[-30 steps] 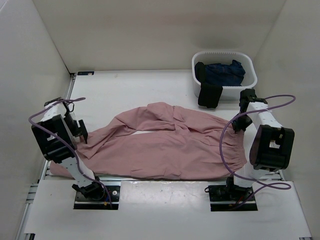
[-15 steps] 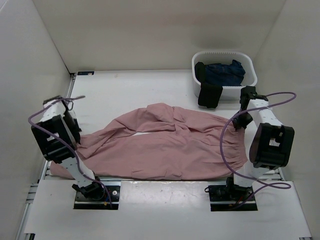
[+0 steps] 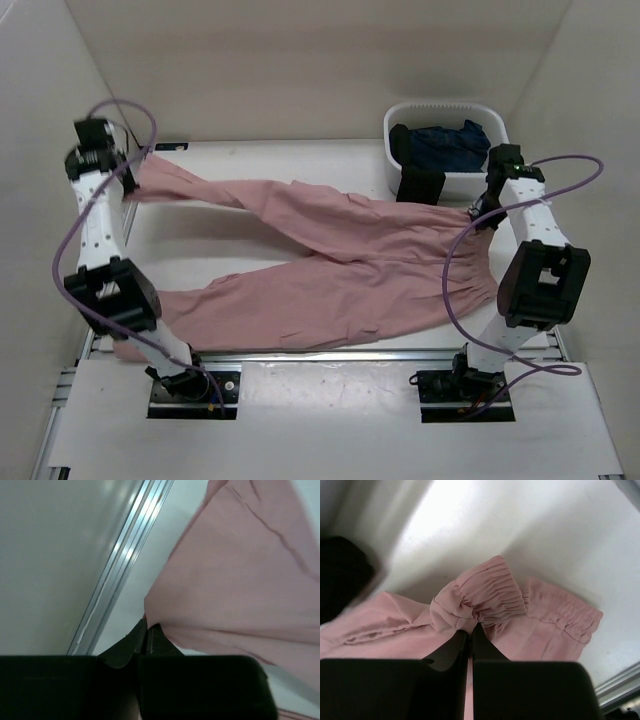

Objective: Fold and stack the trousers
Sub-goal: Fold the trousers

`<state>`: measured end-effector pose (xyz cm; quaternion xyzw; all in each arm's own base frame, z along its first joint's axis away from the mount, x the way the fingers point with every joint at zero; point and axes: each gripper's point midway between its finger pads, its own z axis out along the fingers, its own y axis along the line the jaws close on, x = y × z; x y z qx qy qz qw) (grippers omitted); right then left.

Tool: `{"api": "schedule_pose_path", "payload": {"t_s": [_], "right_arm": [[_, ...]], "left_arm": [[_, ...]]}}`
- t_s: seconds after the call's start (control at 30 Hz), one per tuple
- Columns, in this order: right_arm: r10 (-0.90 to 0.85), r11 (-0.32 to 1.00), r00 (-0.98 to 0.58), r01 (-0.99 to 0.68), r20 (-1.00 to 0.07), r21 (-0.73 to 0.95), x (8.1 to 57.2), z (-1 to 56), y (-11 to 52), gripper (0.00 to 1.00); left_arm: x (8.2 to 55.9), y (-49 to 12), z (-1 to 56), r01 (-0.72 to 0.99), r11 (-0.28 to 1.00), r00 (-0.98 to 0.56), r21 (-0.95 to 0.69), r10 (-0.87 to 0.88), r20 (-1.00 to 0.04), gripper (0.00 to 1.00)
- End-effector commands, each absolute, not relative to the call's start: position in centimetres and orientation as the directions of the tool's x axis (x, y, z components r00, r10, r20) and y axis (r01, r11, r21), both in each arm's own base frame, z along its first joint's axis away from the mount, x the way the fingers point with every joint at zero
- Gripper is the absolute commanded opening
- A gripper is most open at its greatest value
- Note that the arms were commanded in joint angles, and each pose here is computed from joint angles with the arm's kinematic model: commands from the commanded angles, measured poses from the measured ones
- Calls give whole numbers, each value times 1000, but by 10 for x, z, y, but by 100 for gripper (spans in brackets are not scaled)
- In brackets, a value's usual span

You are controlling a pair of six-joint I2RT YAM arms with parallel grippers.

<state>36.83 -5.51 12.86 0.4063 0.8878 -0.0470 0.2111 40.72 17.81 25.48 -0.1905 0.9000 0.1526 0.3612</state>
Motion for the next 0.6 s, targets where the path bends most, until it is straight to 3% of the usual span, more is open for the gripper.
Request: {"api": "schedule_pose_path", "payload": {"t_s": [0.0,0.07,0.1,0.17,0.2,0.23,0.3,0.4,0.43,0.57], "right_arm": [[693,661,-590,749,-415,39,343,122,-64,0],[694,661,-602,750,-395,20,333,111,-63,0],[696,663,-604,748,-389,25,333,108,-61,0],[697,663,-611,748,-376,13,328,103,-60,0],[697,663,-612,749,-374,11,327,100,-60,0],[697,663,-612,749,-374,11,327,100,-60,0],[691,669,-622,743,-367,2,326,97,-60,0],[682,674,-628,739,-374,-11,326,97,-63,0],[683,674,-632,738,-367,-18,325,94,-63,0],[665,685,-654,726,-361,-54,324,87,-67,0]], "left_arm": [[335,173,166,-469,854,-785,225,-286,-549,14],[308,171,131,-471,844,-816,256,-307,-490,14],[279,167,101,-465,844,-849,268,-339,-405,14],[254,167,77,-472,837,-865,277,-378,-331,49],[238,170,61,-484,828,-868,282,-413,-277,62],[234,174,59,-495,822,-863,283,-428,-267,69],[244,185,72,-524,805,-842,279,-440,-312,82],[275,193,111,-537,812,-811,227,-424,-403,91],[307,192,142,-522,835,-787,176,-392,-477,95],[362,175,169,-444,885,-798,139,-319,-512,100]]}}
